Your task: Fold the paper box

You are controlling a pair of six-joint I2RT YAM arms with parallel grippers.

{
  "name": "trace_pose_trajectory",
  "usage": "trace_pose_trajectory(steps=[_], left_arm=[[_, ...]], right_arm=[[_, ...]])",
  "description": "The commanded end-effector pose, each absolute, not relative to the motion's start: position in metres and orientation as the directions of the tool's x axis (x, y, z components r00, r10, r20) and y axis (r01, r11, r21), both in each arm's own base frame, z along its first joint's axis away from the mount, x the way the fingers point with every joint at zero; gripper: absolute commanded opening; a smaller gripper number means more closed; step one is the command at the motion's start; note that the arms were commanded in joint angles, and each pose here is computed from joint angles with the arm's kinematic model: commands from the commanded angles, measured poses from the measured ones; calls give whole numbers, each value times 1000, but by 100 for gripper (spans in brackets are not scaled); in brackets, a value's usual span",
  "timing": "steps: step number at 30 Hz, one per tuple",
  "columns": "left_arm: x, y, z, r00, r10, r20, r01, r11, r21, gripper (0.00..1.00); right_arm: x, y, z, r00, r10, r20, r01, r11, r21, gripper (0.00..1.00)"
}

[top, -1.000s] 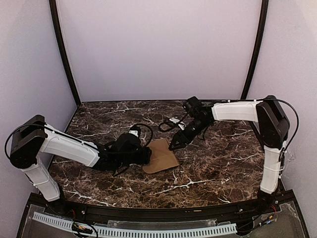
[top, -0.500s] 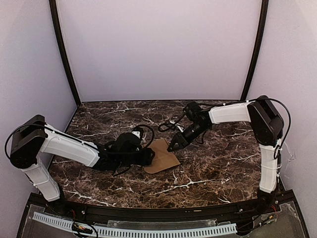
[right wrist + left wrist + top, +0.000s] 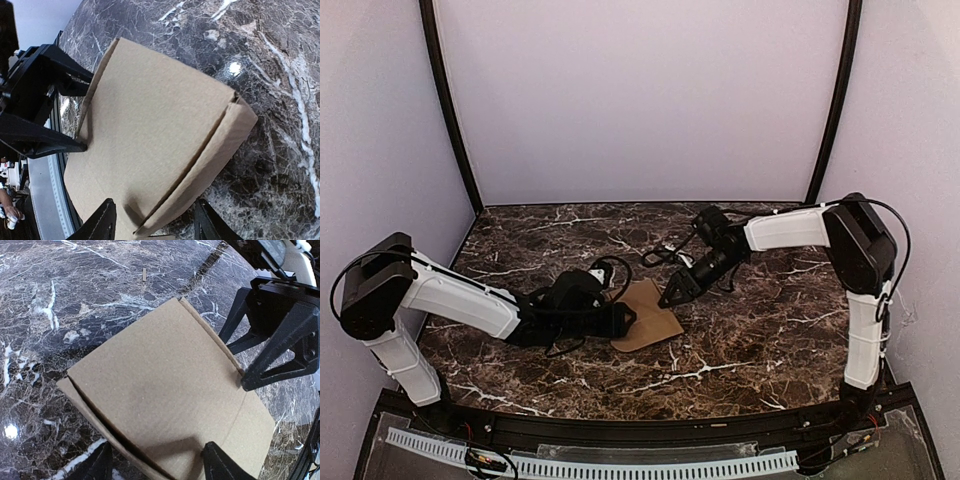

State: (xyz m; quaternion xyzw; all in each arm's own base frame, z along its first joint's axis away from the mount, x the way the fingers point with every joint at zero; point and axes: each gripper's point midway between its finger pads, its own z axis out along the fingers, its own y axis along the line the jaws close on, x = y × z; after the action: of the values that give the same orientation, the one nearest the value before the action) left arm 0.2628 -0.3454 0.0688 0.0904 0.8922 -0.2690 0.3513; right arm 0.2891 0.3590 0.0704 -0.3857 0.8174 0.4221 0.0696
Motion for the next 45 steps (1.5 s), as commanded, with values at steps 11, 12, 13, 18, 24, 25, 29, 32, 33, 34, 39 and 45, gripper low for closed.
trace_pose_trajectory(steps=[11,12,13,18,24,25,29,32,33,34,39,45], left_arm=[[296,-345,104,-659,98,-746,504,794,-341,71],[295,-341,110,-649,109,-753,507,799,-322,72],[294,-337,113,-634,128,-762,520,800,-298,74],[287,-299,130,-556,218,-802,525,840,-136,77],[293,-242,110,-574,319,-754,407,910,75,71],[293,-237,106,-583,333,-741,398,912,97,70],[303,-236,81,-609,407,-680,399,899,180,67],[310,-252,72,-599,429,-676,439,882,171,66],[311,-259,70,-599,429,-676,454,877,155,66],[311,-262,68,-597,434,-674,465,873,150,66],[319,-285,75,-567,410,-715,503,859,94,65],[316,-311,69,-581,416,-700,570,822,15,63]], right_arm=[[270,337,104,-616,-589,-523,-768,303,564,64],[273,336,107,-600,-592,-537,-783,300,545,64],[277,334,111,-584,-596,-551,-798,297,524,64],[307,318,126,-414,-635,-652,-910,286,300,64],[350,303,111,-220,-729,-649,-954,300,-13,63],[356,301,106,-201,-743,-639,-952,301,-50,63],[373,306,91,-139,-773,-619,-949,283,-140,62],[373,318,80,-100,-791,-603,-951,254,-175,62],[369,325,77,-83,-796,-600,-956,234,-179,62],[365,329,75,-74,-799,-597,-960,220,-176,63],[343,351,63,-46,-803,-594,-977,161,-141,63],[321,360,59,-31,-802,-597,-990,108,-94,64]])
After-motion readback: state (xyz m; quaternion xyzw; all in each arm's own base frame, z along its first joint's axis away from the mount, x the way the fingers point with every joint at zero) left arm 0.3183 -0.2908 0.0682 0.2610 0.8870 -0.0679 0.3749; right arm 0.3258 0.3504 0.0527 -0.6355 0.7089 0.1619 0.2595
